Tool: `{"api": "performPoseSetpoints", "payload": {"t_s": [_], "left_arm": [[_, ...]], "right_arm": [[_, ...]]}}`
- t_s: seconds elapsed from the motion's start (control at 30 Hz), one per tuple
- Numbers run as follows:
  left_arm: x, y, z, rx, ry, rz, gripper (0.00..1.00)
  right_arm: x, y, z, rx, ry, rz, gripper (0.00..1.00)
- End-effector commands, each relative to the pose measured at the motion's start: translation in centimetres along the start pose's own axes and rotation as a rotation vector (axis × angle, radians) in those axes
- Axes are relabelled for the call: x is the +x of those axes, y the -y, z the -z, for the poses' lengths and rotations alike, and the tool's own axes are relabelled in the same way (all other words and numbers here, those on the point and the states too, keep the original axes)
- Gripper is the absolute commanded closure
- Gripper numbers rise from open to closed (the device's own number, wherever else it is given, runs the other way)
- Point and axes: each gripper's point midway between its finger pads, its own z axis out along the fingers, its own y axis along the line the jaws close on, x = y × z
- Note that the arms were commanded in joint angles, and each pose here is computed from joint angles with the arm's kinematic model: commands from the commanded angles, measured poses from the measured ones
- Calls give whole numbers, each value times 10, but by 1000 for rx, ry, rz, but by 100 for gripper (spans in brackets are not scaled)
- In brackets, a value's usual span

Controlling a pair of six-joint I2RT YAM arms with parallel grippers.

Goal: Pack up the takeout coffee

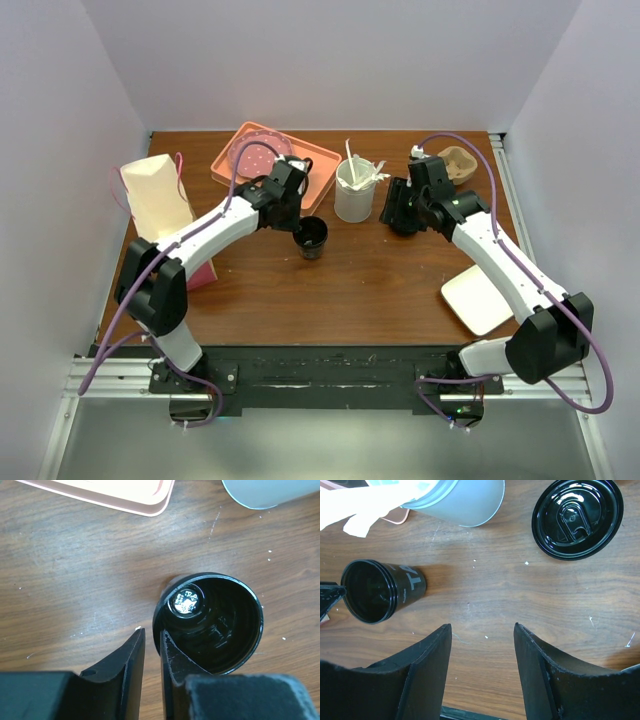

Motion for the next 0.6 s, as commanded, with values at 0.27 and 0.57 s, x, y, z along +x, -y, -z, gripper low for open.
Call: {"api": "performPoseSetpoints", "payload": {"t_s": [0.27, 0.57], "left_arm": [[-19, 2, -1, 11, 28, -12, 84], [-21, 3, 1, 15, 25, -16, 95]], "right_arm": [[-11, -6, 8, -24, 40, 23, 43], [-10, -7, 8, -26, 35, 23, 44]]}}
